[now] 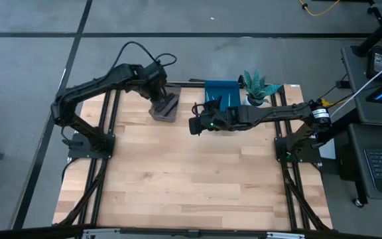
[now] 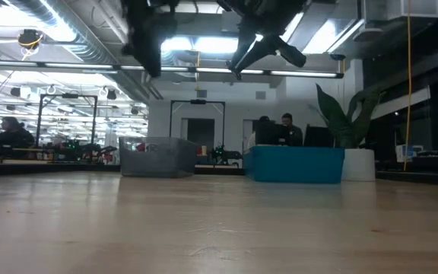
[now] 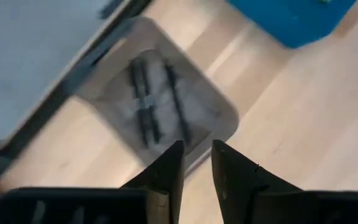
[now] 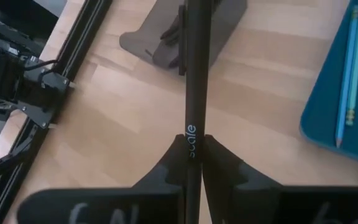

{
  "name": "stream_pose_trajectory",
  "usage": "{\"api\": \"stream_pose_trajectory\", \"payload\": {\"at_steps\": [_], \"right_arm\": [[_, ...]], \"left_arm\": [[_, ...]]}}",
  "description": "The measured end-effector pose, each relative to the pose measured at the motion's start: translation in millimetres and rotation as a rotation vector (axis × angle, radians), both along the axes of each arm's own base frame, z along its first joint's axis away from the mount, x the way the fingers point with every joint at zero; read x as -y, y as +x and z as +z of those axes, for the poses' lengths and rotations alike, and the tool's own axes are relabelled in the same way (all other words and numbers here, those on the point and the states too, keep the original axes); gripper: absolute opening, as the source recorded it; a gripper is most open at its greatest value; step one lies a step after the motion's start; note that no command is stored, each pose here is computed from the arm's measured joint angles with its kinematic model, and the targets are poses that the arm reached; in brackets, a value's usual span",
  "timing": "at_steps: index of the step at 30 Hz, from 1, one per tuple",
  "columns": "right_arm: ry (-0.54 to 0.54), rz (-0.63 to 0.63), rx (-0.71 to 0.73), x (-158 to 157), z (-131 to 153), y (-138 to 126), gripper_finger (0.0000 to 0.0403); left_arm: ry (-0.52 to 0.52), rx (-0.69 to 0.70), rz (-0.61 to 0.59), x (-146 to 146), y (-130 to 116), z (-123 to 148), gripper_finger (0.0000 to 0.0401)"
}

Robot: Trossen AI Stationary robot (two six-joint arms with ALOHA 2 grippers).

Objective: Sort pens & pencils
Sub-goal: Put the black pen into the gray bin

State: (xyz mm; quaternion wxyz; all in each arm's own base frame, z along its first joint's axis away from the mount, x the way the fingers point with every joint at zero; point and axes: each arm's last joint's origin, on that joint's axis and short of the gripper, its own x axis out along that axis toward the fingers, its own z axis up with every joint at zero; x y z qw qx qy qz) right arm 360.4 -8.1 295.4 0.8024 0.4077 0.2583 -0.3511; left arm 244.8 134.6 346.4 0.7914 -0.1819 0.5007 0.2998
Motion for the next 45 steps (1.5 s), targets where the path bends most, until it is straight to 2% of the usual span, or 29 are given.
{"api": "stream_pose_trajectory", "payload": {"at_steps": [4,9,16,22,28,31,45], "right_arm": [[-0.014,0.028,0.028,7.9,2.7,3.0,0.0027],[-0.031,0.050,0.079,18.7,7.1,7.1,0.0027],[-0.049,0.061,0.122,31.8,11.2,9.6,0.0027],[-0.052,0.076,0.186,43.5,16.4,12.5,0.0027],[-0.060,0.082,0.257,51.4,22.3,15.3,0.0027],[-0.069,0.087,0.270,51.7,23.6,16.1,0.0027],[-0.082,0.089,0.322,52.0,28.5,18.3,0.0027]], "left_arm": [[-0.108,0.099,-0.049,-15.4,2.4,-30.6,0.0083],[-0.232,0.244,-0.093,-31.2,-0.7,-52.9,0.0086],[-0.411,0.446,-0.138,-45.4,-10.8,-51.4,0.0076],[-0.438,0.636,-0.220,-45.9,-22.0,-27.1,0.0080],[-0.473,0.740,-0.290,-43.5,-27.1,-13.7,0.0093],[-0.502,0.763,-0.325,-42.2,-26.7,-12.3,0.0098],[-0.478,0.834,-0.412,-33.1,-10.8,-3.1,0.0102]]}}
